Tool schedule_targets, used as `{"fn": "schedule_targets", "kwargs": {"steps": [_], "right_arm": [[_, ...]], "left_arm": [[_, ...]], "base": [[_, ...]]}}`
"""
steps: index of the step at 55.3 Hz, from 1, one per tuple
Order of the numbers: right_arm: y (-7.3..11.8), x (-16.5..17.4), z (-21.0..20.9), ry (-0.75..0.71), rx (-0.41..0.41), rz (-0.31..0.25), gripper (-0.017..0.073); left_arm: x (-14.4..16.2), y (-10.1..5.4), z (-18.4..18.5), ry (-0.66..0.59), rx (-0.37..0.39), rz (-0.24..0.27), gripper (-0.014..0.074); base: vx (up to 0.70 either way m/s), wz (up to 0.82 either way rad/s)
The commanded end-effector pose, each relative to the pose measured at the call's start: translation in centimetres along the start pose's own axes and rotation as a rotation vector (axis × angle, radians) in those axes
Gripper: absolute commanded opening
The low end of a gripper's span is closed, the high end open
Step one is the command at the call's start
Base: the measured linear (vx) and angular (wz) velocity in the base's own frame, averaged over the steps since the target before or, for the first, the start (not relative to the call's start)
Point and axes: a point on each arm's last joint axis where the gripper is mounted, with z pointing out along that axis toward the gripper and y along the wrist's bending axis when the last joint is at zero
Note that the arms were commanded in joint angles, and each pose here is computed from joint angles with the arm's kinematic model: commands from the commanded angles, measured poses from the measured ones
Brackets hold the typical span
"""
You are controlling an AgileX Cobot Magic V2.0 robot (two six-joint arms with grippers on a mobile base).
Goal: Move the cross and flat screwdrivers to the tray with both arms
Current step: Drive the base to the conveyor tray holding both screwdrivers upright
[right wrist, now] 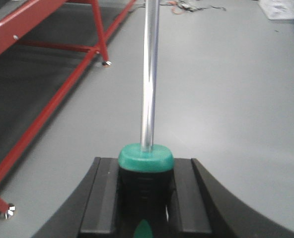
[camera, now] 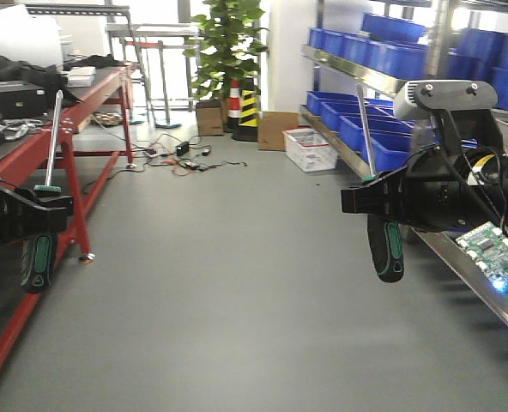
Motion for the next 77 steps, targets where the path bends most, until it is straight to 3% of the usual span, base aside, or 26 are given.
{"fn": "schedule_targets", "kwargs": {"steps": [1, 45, 77], "right_arm": [[0.08, -2.43, -2.09, -0.16, 0.002, -0.006, -0.0008], [0.08, -2.44, -2.09, -0.161, 0.002, -0.006, -0.0008], [0.08, -2.44, -2.09, -0.161, 0.002, -0.006, -0.0008]], "left_arm": [[-2.06, -0.34, -1.49, -0.122, -0.018, -0.015, 0.0003], [-2.06, -0.34, -1.49, -0.122, -0.018, -0.015, 0.0003], [-2.07, -0.33, -1.49, -0.123, -0.018, -0.015, 0.0003]], "base": [[0.64, 0.32], [0.61, 0.1], [0.5, -0.49]]}}
